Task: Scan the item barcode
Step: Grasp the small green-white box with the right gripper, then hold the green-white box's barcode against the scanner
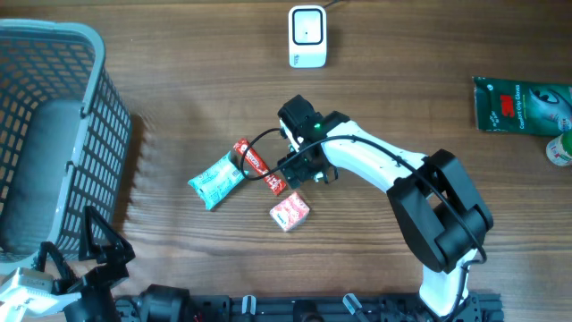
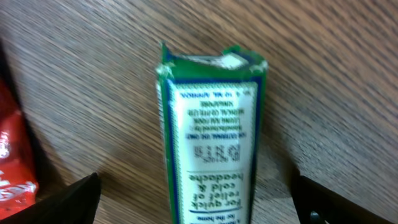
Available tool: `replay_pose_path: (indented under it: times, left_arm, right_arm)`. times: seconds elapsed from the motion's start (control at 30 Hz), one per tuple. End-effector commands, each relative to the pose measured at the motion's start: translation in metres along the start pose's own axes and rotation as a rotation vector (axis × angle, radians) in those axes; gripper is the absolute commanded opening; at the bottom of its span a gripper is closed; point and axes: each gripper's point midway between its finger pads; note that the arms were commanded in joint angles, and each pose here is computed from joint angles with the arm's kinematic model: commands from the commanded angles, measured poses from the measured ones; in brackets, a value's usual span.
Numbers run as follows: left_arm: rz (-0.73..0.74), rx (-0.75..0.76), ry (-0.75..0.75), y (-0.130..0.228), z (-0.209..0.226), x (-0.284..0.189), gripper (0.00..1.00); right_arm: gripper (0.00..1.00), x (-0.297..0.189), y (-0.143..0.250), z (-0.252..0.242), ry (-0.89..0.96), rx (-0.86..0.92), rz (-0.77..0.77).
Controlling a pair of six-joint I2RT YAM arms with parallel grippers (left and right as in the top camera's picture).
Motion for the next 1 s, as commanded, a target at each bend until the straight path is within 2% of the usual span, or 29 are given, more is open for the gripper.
replay_pose_path:
  times: [0.0,0.13,0.23,0.3,0.37,0.4,0.53,0.63,0.77,0.87,0.97]
  left_arm:
    - [-0.013,-0.008,-0.011,-0.003,0.002,0.000,1.00]
    - [-0.014,-0.008,-0.010,-0.003,0.002,-0.001,1.00]
    - [-0.014,-0.008,-0.010,-0.003,0.002,-0.001,1.00]
    - [-0.014,-0.008,-0.011,-0.003,0.002,-0.001,1.00]
    - [-0.013,-0.008,-0.011,-0.003,0.002,0.000,1.00]
    - [-0.014,-0.008,-0.011,-0.003,0.002,0.000,1.00]
    - [-0.014,-0.008,-0.011,-0.003,0.002,0.000,1.00]
    - [-0.014,-0.008,-0.010,-0.003,0.002,-0.001,1.00]
    - [-0.013,-0.008,-0.011,-0.003,0.002,0.000,1.00]
    - [-0.013,-0.008,-0.011,-0.003,0.002,0.000,1.00]
    - [-0.013,-0.008,-0.011,-0.003,0.002,0.000,1.00]
  right_arm:
    - [1.00,0.037,0.067,-0.001,-0.002,0.045,0.245]
    - [0.85,0.045,0.091,-0.002,0.021,0.095,0.298]
    - [0.79,0.050,0.077,-0.001,0.007,0.102,0.232]
    - [0.69,0.052,0.068,-0.001,0.005,0.103,0.196]
    - [0.44,0.055,0.061,-0.001,0.005,0.105,0.162]
    - [0.26,0.055,0.061,-0.002,0.005,0.109,0.161]
    - [0.04,0.049,0.060,0.010,-0.073,0.115,0.179]
    - [0.04,0.022,0.032,0.035,-0.240,0.070,0.158]
    - [0.04,-0.064,-0.003,0.080,-0.565,-0.099,0.092]
    - [0.04,-0.126,-0.006,0.108,-0.771,-0.242,-0.046]
    - [0.04,-0.189,-0.001,0.124,-0.882,-0.280,-0.161]
Point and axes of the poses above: each gripper's point midway between its finger pads, its own x axis out along the fingers, its own z axis along the line the jaws close on, y = z × x, and after that the axes turned 7 degrees about -x, right-handed
